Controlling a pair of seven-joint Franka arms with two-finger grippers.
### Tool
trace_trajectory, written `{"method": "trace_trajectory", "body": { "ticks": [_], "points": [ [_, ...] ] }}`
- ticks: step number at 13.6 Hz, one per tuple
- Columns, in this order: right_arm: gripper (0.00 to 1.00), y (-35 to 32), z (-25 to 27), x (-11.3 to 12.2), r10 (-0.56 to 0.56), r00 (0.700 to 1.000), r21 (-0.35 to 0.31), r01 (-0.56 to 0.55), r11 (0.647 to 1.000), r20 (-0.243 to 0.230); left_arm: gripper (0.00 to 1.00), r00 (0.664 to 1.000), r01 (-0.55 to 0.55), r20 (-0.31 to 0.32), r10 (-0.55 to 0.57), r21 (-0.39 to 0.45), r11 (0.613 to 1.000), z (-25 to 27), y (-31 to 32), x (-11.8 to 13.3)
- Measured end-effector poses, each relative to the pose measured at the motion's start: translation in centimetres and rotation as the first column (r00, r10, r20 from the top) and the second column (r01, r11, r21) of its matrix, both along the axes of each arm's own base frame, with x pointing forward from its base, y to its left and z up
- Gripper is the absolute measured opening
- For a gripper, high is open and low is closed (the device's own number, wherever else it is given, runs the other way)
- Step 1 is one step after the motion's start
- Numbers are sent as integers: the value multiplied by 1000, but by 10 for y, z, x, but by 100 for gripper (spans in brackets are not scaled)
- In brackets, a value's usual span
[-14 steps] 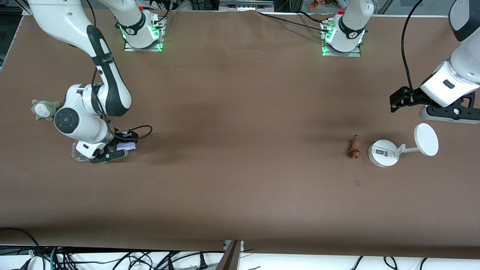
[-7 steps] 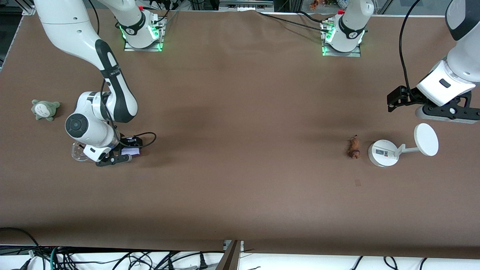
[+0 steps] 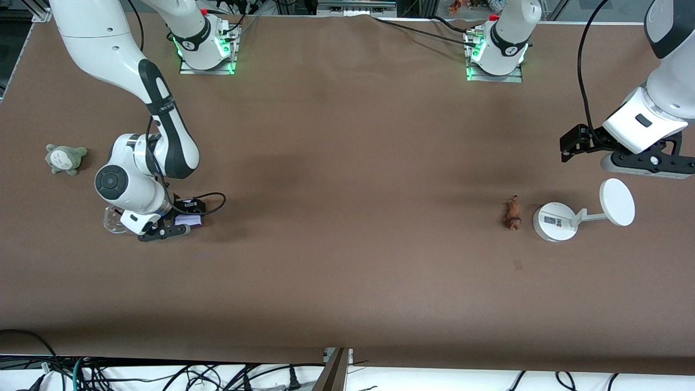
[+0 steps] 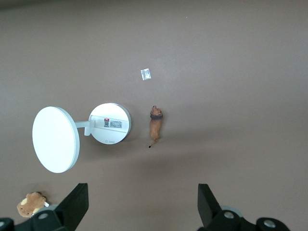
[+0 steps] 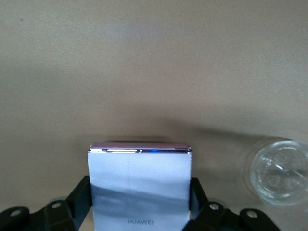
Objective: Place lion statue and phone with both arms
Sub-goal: 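Lower the phone onto the table beside the glass cup, then open the right gripper to release the phone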
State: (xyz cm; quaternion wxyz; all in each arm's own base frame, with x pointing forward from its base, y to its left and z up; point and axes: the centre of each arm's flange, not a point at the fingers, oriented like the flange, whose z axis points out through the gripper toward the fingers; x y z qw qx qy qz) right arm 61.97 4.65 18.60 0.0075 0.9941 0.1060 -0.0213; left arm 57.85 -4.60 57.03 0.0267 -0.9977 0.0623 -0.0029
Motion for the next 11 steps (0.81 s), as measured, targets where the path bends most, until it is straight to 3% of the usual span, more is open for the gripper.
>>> {"method": "trace_trajectory", "body": {
  "ticks": [4,6,8,11],
  "points": [
    [84,-1,-11,0,-1,1000,-6,1,1000,2,100,1000,0,0,0,0,1000,0,0,0],
    [97,0,-8,2,0,1000,-5,0,1000,10,100,1000,0,0,0,0,1000,0,0,0],
    [100,2,1,7,0,1000,-1,0,1000,20,100,1000,0,1,0,0,1000,0,0,0],
    [100,10,48,13,-31,999,25,31,999,-20,100,1000,0,1,0,0,1000,0,0,0]
  ]
}}
